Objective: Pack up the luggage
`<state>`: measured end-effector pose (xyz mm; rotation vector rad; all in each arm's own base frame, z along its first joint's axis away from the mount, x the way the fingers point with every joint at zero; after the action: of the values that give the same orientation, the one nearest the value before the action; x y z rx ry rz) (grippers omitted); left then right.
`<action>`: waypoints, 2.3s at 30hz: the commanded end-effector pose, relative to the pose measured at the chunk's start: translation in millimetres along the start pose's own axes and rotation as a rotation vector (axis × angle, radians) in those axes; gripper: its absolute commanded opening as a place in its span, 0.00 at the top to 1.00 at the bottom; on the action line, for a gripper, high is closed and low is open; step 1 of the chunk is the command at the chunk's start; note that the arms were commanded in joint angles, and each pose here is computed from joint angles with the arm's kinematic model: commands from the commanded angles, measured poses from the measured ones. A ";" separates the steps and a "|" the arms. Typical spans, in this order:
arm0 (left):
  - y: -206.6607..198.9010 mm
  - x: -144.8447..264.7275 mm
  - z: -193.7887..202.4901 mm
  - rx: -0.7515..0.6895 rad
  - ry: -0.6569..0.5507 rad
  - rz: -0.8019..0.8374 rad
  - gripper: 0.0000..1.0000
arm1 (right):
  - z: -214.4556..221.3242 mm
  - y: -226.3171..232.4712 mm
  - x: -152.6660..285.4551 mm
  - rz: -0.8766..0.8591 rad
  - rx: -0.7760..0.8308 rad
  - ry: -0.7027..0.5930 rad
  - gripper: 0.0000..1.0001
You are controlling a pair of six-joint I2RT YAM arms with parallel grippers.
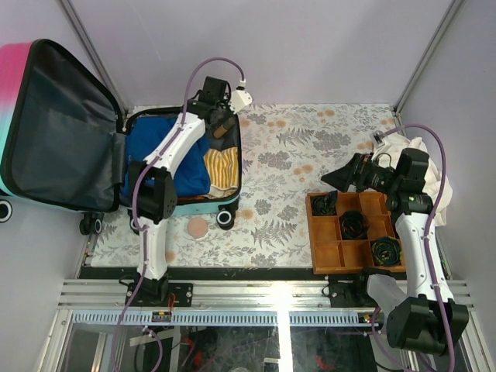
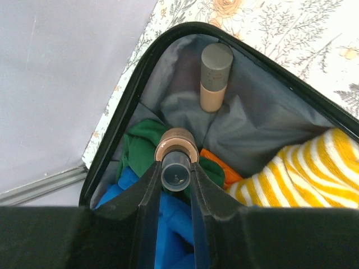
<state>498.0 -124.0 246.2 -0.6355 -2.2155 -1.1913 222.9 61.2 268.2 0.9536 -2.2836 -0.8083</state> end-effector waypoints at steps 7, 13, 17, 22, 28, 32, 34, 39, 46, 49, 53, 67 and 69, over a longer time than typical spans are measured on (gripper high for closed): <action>22.3 -39.8 10.5 0.005 0.010 -0.097 0.95 | -7.6 1.6 2.1 -0.001 0.058 -0.039 0.00; 21.0 -56.5 14.0 0.017 0.012 -0.096 0.85 | -8.3 -0.4 1.1 0.002 0.053 -0.038 0.00; 26.5 -55.1 1.7 0.054 -0.054 -0.102 0.69 | -8.6 -0.3 1.4 0.004 0.054 -0.040 0.00; 40.1 -38.4 -16.2 0.096 -0.134 -0.127 0.49 | -7.9 -0.5 1.8 0.006 0.054 -0.042 0.00; 46.1 22.1 -27.8 0.113 -0.217 -0.096 0.38 | -9.3 2.2 3.3 0.003 0.060 -0.044 0.00; 25.8 79.9 -20.8 0.092 -0.266 0.010 0.28 | -10.9 2.3 2.9 -0.001 0.065 -0.042 0.00; 13.0 109.0 -15.0 0.084 -0.285 0.062 0.23 | -11.2 2.2 2.5 -0.003 0.065 -0.039 0.00; -20.9 169.4 4.9 0.060 -0.306 0.188 0.04 | -12.3 2.6 2.6 -0.002 0.070 -0.035 0.00; -83.7 226.3 49.3 -0.033 -0.277 0.412 0.00 | -9.3 1.8 3.1 0.002 0.071 -0.029 0.00; -111.3 241.1 70.5 -0.085 -0.250 0.524 0.00 | -8.4 0.7 3.0 0.007 0.069 -0.026 0.00; -150.5 253.1 97.5 -0.184 -0.240 0.651 0.00 | -7.3 -2.7 1.6 0.013 0.055 -0.016 0.00; -232.5 229.9 150.3 -0.531 -0.262 0.738 0.03 | -2.5 -8.0 -28.4 0.057 0.105 0.142 0.00; -238.7 222.1 154.2 -0.569 -0.256 0.752 0.03 | -3.2 -9.0 -32.7 0.055 0.111 0.160 0.00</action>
<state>136.7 -73.2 189.9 -1.6906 -1.5639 -1.2132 240.1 76.8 245.9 0.9337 -2.1864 -0.6590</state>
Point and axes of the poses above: each gripper's point midway between its finger pads, its own x axis back along the fingers, its own y axis along the line the jaws close on, z = x × y, the point moved 7 cm from there along x, back along the fingers, and after that the axes turned 5 degrees about -x, right-handed, at the moved point
